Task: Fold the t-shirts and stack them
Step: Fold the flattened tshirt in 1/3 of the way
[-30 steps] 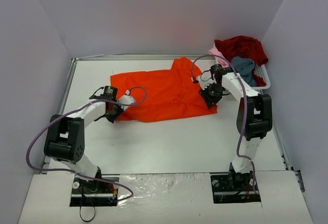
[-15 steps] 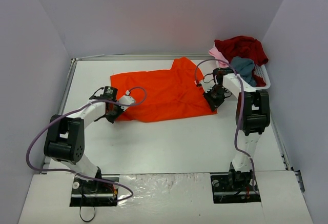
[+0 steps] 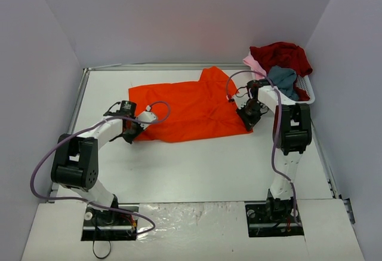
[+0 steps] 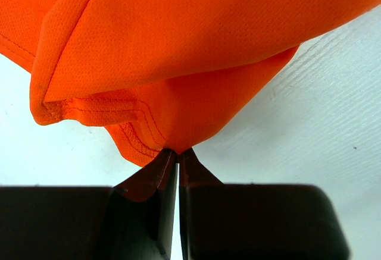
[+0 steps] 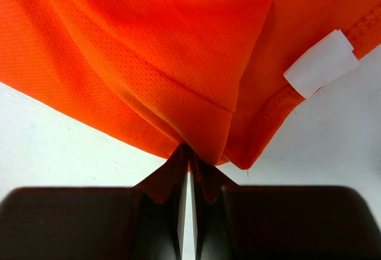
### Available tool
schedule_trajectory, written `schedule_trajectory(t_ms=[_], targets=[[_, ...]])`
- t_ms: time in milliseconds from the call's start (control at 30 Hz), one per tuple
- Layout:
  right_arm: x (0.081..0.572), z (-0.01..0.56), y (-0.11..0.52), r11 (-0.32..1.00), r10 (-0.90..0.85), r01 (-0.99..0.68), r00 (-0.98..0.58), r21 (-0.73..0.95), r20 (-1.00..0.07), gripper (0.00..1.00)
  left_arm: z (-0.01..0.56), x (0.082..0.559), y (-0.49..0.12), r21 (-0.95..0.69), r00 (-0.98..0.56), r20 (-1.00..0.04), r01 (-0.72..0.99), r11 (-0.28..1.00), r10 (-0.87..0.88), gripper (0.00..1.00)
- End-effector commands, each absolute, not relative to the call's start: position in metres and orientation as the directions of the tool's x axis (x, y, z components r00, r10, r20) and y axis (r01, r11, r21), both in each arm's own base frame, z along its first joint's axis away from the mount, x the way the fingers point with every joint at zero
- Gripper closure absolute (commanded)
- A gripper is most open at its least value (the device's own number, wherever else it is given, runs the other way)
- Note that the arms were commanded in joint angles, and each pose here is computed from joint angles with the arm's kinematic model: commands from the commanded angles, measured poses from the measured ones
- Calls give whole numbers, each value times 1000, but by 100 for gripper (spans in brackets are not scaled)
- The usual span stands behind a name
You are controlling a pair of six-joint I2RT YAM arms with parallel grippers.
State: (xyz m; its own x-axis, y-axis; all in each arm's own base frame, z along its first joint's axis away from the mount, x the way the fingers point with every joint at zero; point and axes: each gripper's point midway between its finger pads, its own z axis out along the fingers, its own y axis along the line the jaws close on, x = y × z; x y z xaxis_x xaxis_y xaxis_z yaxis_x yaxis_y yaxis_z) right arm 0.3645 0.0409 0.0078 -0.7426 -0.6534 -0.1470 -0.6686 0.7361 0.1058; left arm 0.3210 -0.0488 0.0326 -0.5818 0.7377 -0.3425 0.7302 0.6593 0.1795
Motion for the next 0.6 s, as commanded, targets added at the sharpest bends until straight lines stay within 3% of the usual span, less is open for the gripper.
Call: schedule_trajectory(t_ms=[0,567], targets=[[357,-15,25,753,-646,-648,-761,113,-60,98,47,320,-46,199,-557,-360,738,644,749,98],[359,-23,11,774,-623,-623,-781,114,-45,100,54,303,-11,283,-539,-274,746,603,796,98]])
